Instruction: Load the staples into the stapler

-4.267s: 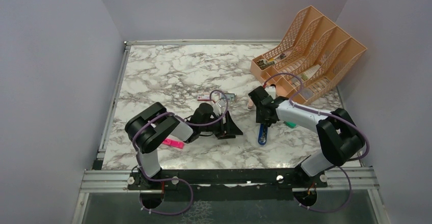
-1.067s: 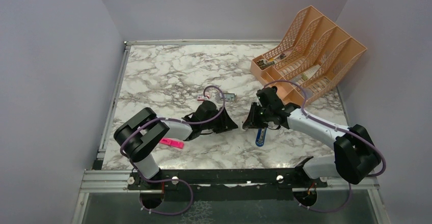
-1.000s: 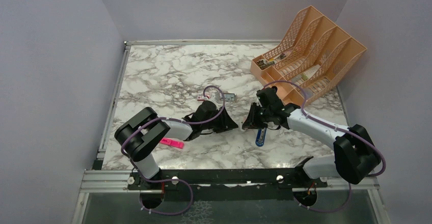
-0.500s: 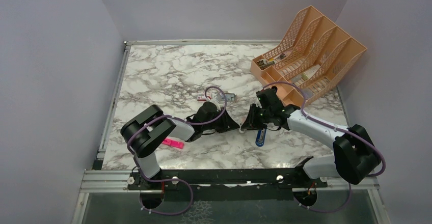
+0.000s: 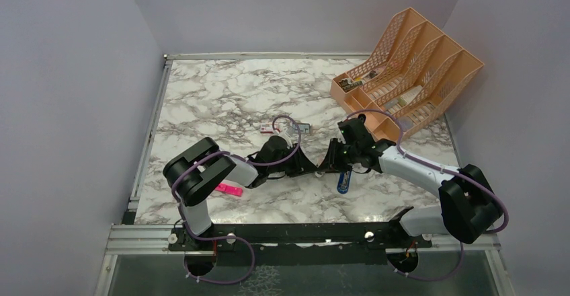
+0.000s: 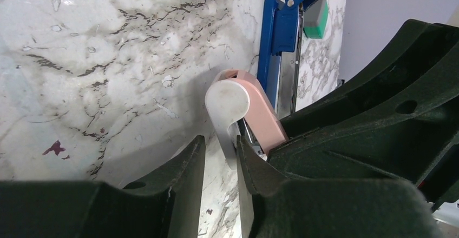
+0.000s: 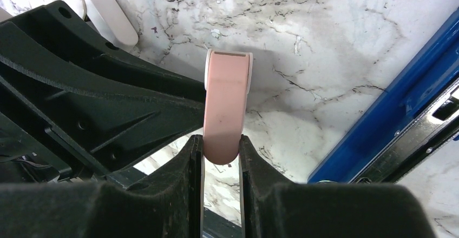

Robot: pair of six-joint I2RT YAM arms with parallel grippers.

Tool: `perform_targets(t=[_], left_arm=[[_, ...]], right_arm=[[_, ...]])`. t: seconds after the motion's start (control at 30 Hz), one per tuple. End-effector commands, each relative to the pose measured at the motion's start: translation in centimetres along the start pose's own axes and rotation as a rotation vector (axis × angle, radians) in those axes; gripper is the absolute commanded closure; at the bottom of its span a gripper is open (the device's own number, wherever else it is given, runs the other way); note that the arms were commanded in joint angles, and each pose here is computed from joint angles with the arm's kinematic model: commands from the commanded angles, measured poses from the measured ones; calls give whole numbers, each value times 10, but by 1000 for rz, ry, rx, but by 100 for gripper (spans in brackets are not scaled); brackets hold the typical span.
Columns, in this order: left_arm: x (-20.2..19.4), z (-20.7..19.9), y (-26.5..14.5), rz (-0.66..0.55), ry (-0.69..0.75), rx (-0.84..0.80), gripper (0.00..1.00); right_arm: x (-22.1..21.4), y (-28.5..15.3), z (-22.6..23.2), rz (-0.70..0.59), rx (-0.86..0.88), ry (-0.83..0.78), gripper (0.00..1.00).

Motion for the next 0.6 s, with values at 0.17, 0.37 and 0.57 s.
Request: perform_targets(t=[0.17, 0.37, 0.57], left_arm=[[-10, -6, 3, 46, 34, -50, 91], [-13, 5, 3, 51, 65, -22, 100], [-17, 15, 3, 60, 95, -1, 100]], right_arm=[[10, -3, 14, -43, 77, -6, 90], [24, -10, 9, -102, -24, -48, 90], [36, -19, 6, -145, -106, -63, 90]])
Point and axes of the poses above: each gripper's point midway between its finger pads, its own y axis out along the fingers, its own z axis along the line the jaws close on, x = y × z, the point moved 6 cm from there along -y, back along the fingers, and after that the axes turned 2 degrees about -y, right-handed, at the moved point
